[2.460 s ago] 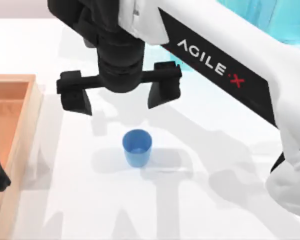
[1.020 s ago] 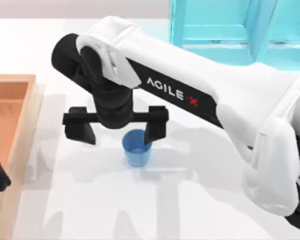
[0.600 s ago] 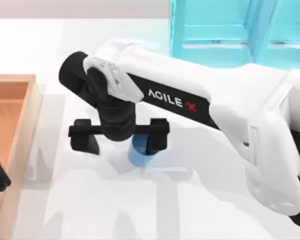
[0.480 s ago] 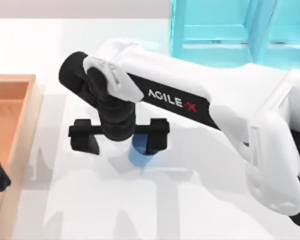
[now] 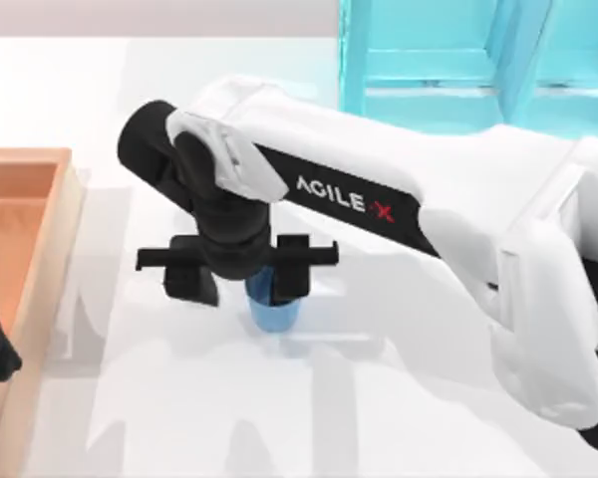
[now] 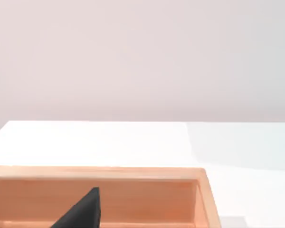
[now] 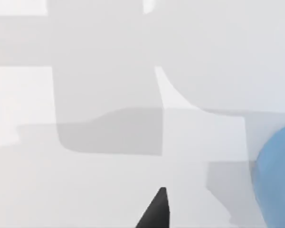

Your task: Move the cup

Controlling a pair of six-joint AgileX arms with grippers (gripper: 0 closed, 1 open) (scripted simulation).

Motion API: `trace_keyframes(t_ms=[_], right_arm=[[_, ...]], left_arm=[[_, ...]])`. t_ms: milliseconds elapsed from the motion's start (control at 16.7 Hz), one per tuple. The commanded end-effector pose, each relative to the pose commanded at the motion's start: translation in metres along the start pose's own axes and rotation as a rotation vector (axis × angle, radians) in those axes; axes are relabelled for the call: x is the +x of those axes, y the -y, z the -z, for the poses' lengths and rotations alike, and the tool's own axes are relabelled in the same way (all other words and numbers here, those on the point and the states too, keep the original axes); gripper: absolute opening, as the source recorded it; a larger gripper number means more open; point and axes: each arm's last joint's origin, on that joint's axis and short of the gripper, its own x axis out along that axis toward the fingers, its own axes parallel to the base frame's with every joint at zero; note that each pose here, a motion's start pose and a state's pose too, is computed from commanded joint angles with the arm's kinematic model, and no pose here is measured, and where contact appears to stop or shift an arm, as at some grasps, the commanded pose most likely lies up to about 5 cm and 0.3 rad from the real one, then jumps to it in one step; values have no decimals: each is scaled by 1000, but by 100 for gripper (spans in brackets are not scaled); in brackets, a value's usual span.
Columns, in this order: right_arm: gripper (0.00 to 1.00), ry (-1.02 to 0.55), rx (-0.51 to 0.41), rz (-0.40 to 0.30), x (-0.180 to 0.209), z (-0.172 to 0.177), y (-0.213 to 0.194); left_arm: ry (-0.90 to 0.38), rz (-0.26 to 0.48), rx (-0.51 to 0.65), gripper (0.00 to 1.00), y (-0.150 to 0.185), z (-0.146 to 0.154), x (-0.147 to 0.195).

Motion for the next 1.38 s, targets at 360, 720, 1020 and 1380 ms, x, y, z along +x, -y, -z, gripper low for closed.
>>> trace_keyframes(t_ms=[360,720,1020,1380], right_arm=[[0,0,0,0,0,0,0],[0,0,0,0,0,0,0],[0,0,-1,-2,-7,-7,12],[0,-16,-4,-3,-42,-42,125]], left_arm=[[0,0,0,100,0,0,0],[0,0,0,100,0,0,0],[0,0,0,100,0,0,0],[0,0,0,100,0,0,0]])
